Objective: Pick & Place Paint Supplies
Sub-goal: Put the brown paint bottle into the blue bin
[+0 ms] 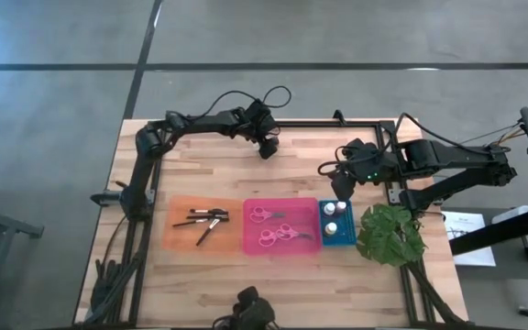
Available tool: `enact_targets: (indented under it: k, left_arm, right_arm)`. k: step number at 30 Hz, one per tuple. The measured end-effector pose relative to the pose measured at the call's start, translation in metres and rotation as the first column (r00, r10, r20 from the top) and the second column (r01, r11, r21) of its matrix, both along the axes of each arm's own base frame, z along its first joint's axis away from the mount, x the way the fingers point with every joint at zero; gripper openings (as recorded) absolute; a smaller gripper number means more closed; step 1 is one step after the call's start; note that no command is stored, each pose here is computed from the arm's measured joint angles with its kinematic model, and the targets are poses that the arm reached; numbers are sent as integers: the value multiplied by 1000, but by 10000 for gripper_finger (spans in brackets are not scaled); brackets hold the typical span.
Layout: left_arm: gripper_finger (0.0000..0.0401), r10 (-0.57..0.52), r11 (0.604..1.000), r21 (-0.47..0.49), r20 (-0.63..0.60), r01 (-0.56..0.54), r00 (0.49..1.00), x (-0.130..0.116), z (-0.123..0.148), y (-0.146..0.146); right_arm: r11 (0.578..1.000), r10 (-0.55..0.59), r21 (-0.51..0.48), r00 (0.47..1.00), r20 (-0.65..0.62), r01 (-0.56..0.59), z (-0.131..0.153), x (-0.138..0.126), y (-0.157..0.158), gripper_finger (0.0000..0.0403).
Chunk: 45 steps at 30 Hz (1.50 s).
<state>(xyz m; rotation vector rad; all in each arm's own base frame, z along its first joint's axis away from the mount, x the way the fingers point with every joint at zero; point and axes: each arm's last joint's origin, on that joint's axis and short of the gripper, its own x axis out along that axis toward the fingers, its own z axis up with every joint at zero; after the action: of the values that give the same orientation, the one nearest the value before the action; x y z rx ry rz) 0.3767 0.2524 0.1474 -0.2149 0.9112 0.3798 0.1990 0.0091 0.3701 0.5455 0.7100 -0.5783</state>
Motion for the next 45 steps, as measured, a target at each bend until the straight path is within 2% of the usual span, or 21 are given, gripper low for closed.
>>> enact_targets:
  k: [6,12,17,29,39,45]
  left_arm:
    - [281,7,1000,-22,-5,-8,1000,2,-8,2]
    - [280,17,1000,-23,12,-17,1000,6,-2,5]
    - [280,27,993,-114,-37,-31,999,8,-7,12]
    - [277,34,983,-172,-123,-55,992,13,-1,19]
    - [220,66,972,-215,-155,-99,986,11,0,18]
    - [205,68,971,-216,-151,-100,986,10,0,19]
  right_arm:
    - [1000,-1,1,1000,1,1,0,0,0,186]
    - [1000,-1,1,1000,1,1,0,0,0,186]
    - [1000,-1,1,1000,0,1,0,0,0,186]
    - [1000,1,-1,1000,-1,-1,0,0,0,186]
    - [1000,0,1,1000,4,0,0,0,0,186]
    - [1000,-1,1,1000,5,1,0,0,0,186]
